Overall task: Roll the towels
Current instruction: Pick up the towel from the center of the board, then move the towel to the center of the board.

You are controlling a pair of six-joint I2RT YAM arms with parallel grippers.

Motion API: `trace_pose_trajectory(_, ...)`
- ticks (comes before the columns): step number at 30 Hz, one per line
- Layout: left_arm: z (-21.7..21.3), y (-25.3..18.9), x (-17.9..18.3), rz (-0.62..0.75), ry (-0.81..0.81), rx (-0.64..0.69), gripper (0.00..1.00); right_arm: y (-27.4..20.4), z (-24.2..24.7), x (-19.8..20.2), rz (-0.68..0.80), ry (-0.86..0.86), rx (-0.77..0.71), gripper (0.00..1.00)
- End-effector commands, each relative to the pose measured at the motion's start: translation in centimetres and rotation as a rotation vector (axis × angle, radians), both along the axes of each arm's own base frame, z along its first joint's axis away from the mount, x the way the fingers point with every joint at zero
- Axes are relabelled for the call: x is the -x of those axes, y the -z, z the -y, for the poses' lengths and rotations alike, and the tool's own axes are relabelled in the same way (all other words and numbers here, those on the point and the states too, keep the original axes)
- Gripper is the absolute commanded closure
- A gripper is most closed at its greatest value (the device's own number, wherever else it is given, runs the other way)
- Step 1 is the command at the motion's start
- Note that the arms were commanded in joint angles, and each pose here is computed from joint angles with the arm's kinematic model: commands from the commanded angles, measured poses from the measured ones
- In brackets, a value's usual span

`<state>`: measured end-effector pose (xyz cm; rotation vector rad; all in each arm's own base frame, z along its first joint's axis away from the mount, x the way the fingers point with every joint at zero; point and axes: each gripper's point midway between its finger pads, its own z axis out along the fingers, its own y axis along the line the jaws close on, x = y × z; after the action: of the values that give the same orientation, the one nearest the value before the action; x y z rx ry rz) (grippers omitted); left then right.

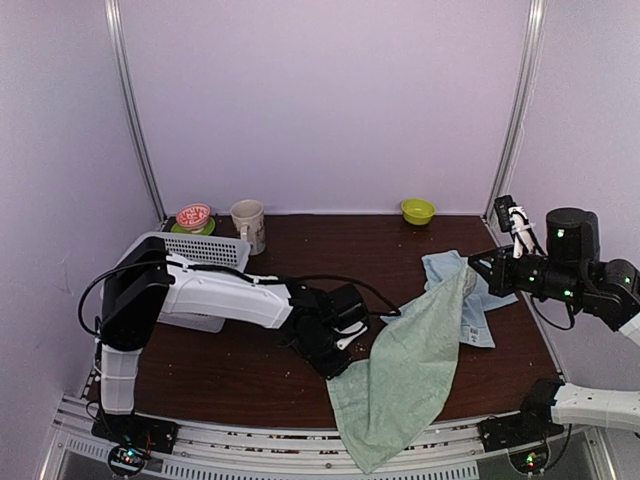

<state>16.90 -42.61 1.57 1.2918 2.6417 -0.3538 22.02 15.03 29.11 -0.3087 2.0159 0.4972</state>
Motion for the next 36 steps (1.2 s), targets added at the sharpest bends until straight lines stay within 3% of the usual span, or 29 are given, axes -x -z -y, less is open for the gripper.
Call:
trace_pose_trajectory(1,-3.0,2.3,1.2,-0.012,-0.001,-0.137,1.0,-1.1,1.0,0.1,0.03,0.043,-0.018,1.0)
trace_pose_trajectory(5,-4.1,-3.8,-2.7,0.175,-0.085,-0.09,1.0,-2.2,1.6,-0.1,0.051,0.081,-0.046,1.0)
trace_pose_trajectory(9,-6.7,-14.1,-7.4,0.382,-0.224,0.025,1.0,-5.7,2.4,-0.4,0.104,0.136,-0.098,1.0)
trace_pose_trajectory(13,-9.1,-23.7,-8.8,0.571,-0.293,0.175,1.0,-8.1,2.9,-0.4,0.126,0.171,-0.149,1.0)
trace_pose_trajectory(21,-15.3,-32.4,-8.5,0.799,-0.446,0.352,1.0,-6.5,3.1,-0.5,0.124,0.18,-0.137,1.0)
trace_pose_trajectory(26,-18.8,-38.0,-7.5,0.913,-0.501,0.496,1.0,-8.6,3.6,-0.1,0.173,0.18,-0.139,1.0)
trace_pose_trajectory(32,-19.6,-40.8,-2.5,0.878,-0.302,0.797,1.0,-11.2,2.1,2.9,0.258,-0.024,-0.158,1.0)
trace_pose_trajectory(36,-20.3,-41.0,0.9,0.783,-0.199,0.911,1.0,-12.3,1.3,5.8,0.289,-0.169,-0.188,1.0)
